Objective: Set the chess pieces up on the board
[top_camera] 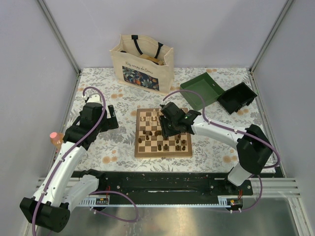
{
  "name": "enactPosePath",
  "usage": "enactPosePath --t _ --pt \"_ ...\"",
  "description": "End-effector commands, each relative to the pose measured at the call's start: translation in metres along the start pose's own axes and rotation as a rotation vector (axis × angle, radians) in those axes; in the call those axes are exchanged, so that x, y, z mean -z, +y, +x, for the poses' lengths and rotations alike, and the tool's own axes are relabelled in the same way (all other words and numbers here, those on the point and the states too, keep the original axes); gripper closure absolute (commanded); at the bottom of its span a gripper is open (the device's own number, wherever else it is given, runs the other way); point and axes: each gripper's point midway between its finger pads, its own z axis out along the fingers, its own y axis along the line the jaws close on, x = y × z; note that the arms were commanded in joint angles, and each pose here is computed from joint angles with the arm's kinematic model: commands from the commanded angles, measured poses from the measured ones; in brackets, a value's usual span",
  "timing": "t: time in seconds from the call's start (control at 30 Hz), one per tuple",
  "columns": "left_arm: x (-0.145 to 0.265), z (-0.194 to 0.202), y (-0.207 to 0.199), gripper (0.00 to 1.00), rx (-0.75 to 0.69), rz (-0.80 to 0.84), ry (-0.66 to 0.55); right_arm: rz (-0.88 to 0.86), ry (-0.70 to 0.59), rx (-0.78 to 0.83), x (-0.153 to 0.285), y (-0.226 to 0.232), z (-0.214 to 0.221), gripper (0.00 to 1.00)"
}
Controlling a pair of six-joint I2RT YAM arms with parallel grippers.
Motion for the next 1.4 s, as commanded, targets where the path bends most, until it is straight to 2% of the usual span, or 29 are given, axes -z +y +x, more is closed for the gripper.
enactPosePath --t 0.0,0.4,0.63,0.83,0.93,1.07,1.37 --pt "0.003 -0.008 -0.001 0.01 0.021 0.010 -0.037 0.006 0.000 -0.007 -0.007 0.002 -0.001 0.53" --pt "0.002 -0.007 -0.004 0.01 0.016 0.022 -0.027 0.057 0.029 -0.003 -0.021 -0.008 0.008 0.54" --pt "0.003 -0.008 -0.003 0.01 0.016 0.018 -0.032 0.062 0.035 -0.002 -0.027 -0.007 0.005 0.61" --pt "0.003 -0.008 -0.004 0.01 0.014 0.022 -0.029 0.063 0.040 0.000 -0.028 -0.007 0.006 0.62" --pt "0.002 -0.007 -0.003 0.01 0.013 0.019 -0.027 0.063 0.035 -0.002 -0.027 -0.007 0.005 0.62" --pt "0.002 -0.007 -0.003 0.01 0.013 0.018 -0.027 0.060 0.020 -0.001 -0.025 -0.006 0.002 0.56" --pt "0.002 -0.007 -0.002 0.01 0.013 0.015 -0.030 0.050 -0.021 -0.005 -0.018 -0.003 -0.008 0.57"
